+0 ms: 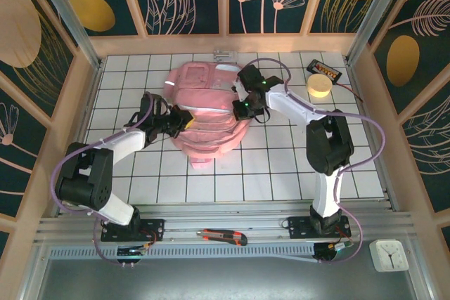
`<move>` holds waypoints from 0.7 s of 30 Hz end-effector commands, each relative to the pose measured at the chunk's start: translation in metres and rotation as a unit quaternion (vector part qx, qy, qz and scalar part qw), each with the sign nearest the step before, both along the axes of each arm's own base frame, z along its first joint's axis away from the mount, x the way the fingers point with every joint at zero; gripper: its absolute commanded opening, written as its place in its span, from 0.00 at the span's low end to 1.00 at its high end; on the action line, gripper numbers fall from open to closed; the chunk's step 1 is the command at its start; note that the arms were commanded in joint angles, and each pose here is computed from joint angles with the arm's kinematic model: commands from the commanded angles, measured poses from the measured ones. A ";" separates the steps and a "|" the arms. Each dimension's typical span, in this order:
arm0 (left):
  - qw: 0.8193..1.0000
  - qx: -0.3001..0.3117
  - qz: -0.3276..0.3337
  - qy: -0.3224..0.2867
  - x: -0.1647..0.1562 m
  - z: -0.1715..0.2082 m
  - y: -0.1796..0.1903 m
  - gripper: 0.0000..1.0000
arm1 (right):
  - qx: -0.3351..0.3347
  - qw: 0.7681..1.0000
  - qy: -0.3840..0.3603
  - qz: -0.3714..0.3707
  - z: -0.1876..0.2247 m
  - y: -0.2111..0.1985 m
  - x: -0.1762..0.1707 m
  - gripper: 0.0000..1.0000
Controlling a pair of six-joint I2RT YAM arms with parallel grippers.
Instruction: Pack the student bag
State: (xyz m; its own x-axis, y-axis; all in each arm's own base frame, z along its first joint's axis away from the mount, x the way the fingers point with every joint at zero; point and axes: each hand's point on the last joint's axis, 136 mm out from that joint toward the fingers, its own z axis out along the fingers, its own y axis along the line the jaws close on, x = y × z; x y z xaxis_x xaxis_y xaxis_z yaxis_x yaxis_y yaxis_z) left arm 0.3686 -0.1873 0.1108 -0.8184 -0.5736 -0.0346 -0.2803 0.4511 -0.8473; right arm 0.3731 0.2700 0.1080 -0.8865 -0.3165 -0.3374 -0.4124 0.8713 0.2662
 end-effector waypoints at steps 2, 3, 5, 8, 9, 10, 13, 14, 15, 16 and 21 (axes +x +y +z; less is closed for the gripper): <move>0.999 0.035 0.022 0.014 -0.002 -0.009 0.023 0.00 | -0.043 0.997 -0.038 -0.056 0.005 -0.039 0.037 0.00; 0.999 0.033 0.026 0.012 -0.001 -0.007 0.024 0.00 | -0.042 0.997 -0.037 -0.056 0.006 -0.038 0.036 0.00; 0.999 0.028 0.028 0.009 0.001 -0.005 0.023 0.00 | -0.039 0.997 -0.038 -0.058 0.008 -0.038 0.035 0.03; 0.999 0.015 0.029 0.002 0.005 -0.001 0.020 0.13 | -0.035 0.997 -0.040 -0.058 0.013 -0.039 0.032 0.27; 1.000 0.011 0.029 0.001 0.006 0.000 0.019 0.26 | -0.033 0.997 -0.041 -0.058 0.016 -0.039 0.031 0.40; 1.000 0.009 0.029 -0.001 0.006 0.002 0.019 0.34 | -0.030 0.997 -0.043 -0.058 0.019 -0.039 0.031 0.49; 1.000 0.009 0.029 -0.004 0.007 0.005 0.019 0.59 | -0.019 0.997 -0.050 -0.059 0.032 -0.039 0.027 0.65; 1.000 0.007 0.029 -0.006 0.008 0.008 0.019 0.66 | -0.015 0.997 -0.052 -0.061 0.037 -0.040 0.026 0.68; 1.000 0.005 0.028 -0.011 0.007 0.013 0.018 0.74 | -0.008 0.996 -0.055 -0.063 0.043 -0.040 0.025 0.68; 0.999 0.007 0.029 -0.014 0.007 0.015 0.019 0.80 | -0.003 0.996 -0.057 -0.064 0.047 -0.040 0.024 0.69; 0.999 0.014 0.020 -0.042 0.004 0.036 0.020 0.99 | 0.026 0.994 -0.070 -0.079 0.074 -0.039 0.025 0.69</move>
State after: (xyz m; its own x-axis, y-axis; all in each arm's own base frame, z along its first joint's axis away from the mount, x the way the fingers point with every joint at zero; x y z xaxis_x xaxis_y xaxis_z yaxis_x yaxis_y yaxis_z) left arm 0.3729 -0.1717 0.1320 -0.7907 -0.6070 -0.0796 -0.2555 0.4453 -0.8582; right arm 0.3987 0.2295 0.1474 -0.8828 -0.2003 -0.4248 -0.3178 0.9207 0.2263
